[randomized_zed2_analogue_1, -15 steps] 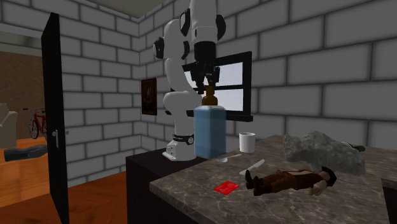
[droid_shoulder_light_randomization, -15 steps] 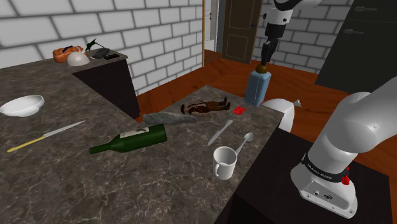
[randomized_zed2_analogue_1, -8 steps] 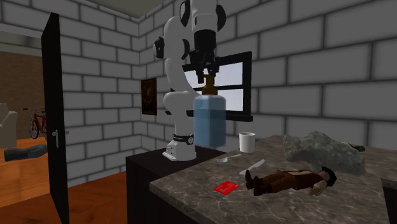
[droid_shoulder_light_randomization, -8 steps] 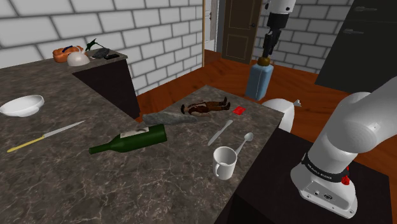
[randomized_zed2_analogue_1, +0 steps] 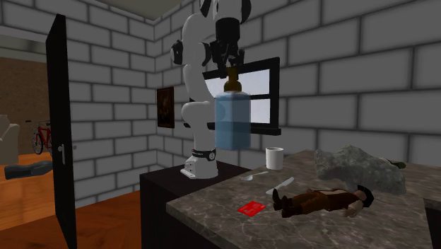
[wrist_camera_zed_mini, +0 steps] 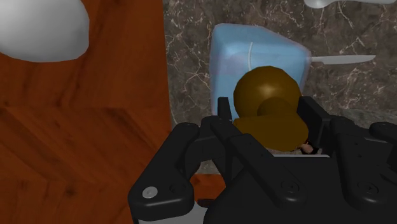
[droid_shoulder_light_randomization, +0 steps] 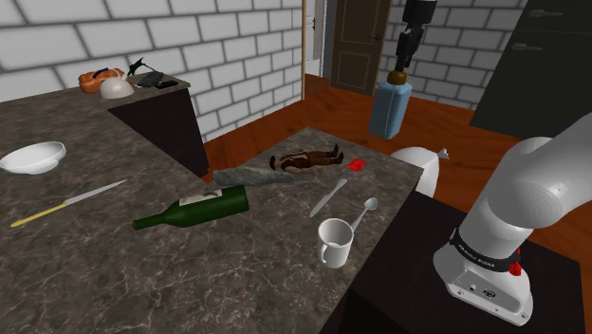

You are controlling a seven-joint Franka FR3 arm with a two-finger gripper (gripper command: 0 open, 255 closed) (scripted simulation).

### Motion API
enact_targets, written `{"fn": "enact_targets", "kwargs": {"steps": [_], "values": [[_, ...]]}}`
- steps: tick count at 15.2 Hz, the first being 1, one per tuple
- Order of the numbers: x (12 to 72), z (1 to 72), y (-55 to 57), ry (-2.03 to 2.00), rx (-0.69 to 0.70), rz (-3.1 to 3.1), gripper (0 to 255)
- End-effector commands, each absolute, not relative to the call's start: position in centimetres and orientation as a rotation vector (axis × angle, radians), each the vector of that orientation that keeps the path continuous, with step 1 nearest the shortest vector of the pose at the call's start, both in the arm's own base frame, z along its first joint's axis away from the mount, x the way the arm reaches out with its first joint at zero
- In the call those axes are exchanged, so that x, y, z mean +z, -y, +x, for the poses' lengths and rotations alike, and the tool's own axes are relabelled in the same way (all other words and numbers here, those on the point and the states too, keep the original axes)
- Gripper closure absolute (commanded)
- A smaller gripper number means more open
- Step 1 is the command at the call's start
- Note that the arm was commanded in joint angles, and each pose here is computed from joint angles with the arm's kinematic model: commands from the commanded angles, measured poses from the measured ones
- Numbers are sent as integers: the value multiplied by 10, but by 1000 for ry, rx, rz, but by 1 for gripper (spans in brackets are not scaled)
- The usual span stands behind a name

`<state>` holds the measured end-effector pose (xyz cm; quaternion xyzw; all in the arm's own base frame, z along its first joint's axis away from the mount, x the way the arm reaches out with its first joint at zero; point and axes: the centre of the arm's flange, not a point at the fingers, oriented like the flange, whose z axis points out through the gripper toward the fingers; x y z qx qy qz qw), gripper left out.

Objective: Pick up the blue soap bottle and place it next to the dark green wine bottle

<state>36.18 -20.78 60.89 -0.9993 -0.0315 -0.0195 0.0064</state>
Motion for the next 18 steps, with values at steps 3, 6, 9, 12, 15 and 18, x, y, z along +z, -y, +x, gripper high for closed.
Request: {"fn": "enact_targets", "kwargs": {"steps": [3,6,9,12,15,18], "values": [[630,362,208,98,-61,-3127,255],[646,362,208,98,-61,-3127,255],[662,362,208,98,-61,-3127,255],[677,362,208,98,-61,-3127,255],[693,362,208,98,-61,-3127,255],[709,362,208,98,-61,-3127,255]]}}
